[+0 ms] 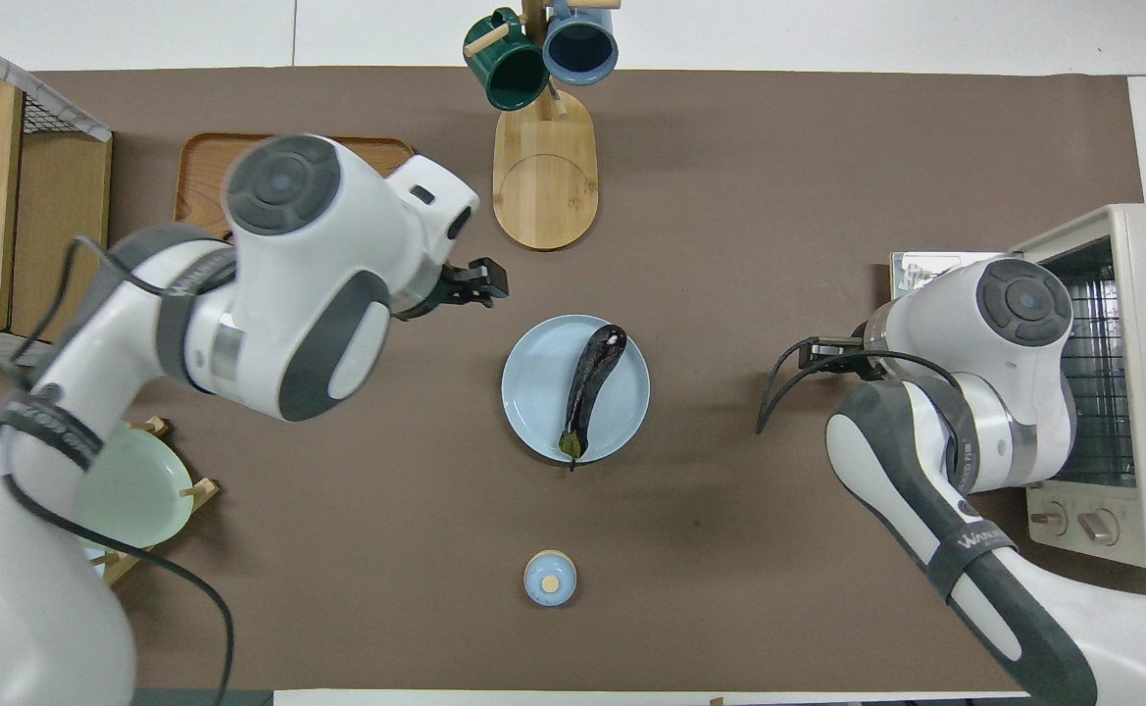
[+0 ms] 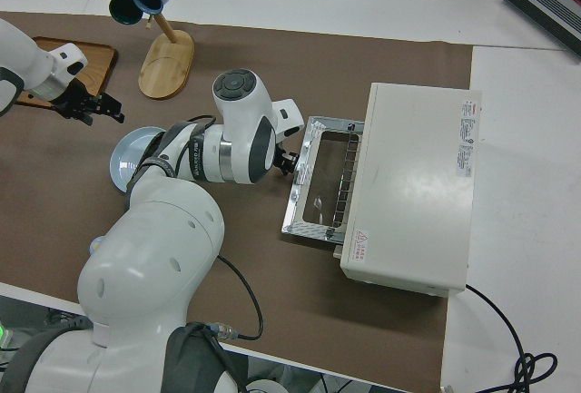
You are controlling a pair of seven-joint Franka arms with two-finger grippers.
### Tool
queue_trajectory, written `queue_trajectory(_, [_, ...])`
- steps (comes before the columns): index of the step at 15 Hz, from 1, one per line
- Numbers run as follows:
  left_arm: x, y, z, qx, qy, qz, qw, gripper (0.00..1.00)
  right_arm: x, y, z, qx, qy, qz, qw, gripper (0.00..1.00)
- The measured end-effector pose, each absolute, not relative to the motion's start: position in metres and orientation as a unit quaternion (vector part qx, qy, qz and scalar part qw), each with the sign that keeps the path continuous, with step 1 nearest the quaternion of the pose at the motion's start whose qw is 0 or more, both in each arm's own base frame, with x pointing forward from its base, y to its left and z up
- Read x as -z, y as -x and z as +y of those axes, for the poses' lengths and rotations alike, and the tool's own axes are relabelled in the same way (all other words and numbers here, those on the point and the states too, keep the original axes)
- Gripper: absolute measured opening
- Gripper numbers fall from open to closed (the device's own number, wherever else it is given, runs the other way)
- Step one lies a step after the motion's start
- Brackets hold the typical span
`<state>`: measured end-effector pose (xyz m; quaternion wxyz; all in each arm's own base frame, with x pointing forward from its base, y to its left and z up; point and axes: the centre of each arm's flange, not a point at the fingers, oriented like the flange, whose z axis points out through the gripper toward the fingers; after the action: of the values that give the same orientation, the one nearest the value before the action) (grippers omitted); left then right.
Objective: Put eggplant into oven
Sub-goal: 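Withdraw the left gripper while the right gripper moves toward the plate, then grasp the eggplant on the blue plate with the right gripper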
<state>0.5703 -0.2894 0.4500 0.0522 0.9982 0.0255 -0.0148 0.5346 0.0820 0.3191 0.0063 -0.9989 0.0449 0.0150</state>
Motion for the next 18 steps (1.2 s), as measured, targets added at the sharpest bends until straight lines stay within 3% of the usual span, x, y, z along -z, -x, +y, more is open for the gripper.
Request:
queue_trajectory(2, [-0.484,-0.587,-0.235,0.022,-0.998,0.024,0.049,1.0,-0.332,-0.539,0.103,-0.007,1.0,0.007,0.008,0.96])
queue_trajectory(3, [-0.495,-0.594,-0.212,0.025,-0.998,0.022,0.048,1.0,-0.338,-0.54,0.116,-0.006,1.0,-0.003,0.009,1.0])
queue_trajectory(7, [-0.52,-0.607,-0.127,0.035,-0.998,-0.011,0.048,1.0,-0.37,-0.537,0.197,0.009,1.0,-0.008,0.014,1.0])
queue_trajectory(11, [-0.543,-0.6,-0.066,0.042,-0.998,-0.003,0.049,1.0,-0.4,-0.523,0.353,0.011,0.999,0.028,0.02,1.0])
queue_trajectory(14, [-0.568,-0.583,-0.057,0.048,-0.998,0.0,0.046,1.0,-0.373,-0.53,0.435,0.029,0.998,0.046,0.041,1.0])
queue_trajectory(18, [-0.61,-0.553,-0.051,0.041,-0.999,-0.015,0.03,1.0,-0.317,-0.512,0.475,0.034,0.998,0.019,0.039,1.0])
